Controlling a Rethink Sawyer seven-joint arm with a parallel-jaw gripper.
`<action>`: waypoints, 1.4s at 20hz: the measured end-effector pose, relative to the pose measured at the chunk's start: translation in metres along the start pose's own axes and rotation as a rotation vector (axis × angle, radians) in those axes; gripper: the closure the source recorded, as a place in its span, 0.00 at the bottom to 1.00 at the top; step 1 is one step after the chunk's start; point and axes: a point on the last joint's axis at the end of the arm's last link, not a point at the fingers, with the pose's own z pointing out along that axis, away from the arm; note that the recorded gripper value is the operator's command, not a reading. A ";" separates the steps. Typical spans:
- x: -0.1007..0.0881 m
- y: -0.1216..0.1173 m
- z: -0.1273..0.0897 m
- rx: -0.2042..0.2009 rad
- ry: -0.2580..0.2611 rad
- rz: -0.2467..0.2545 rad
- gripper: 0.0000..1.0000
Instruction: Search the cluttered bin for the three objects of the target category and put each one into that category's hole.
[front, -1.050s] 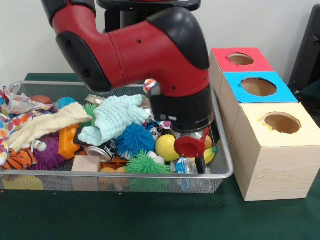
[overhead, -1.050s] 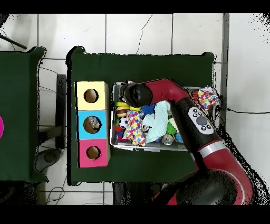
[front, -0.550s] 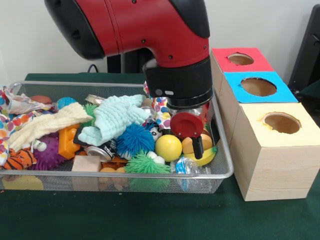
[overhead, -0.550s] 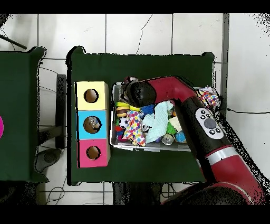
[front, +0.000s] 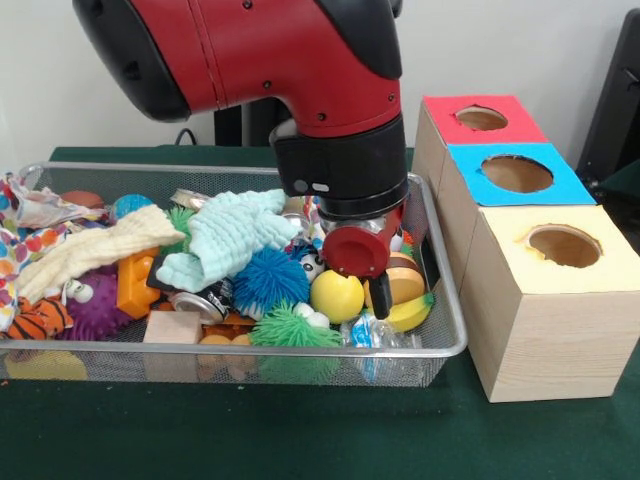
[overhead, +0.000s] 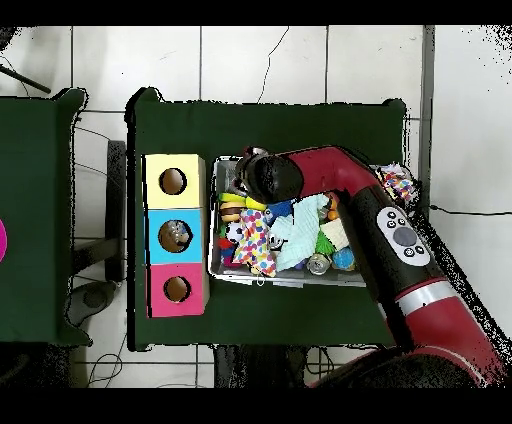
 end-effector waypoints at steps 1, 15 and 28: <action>0.001 0.001 0.001 -0.003 0.001 0.002 1.00; 0.009 0.005 0.007 -0.014 0.010 0.010 1.00; 0.010 0.008 0.008 -0.020 0.009 0.011 1.00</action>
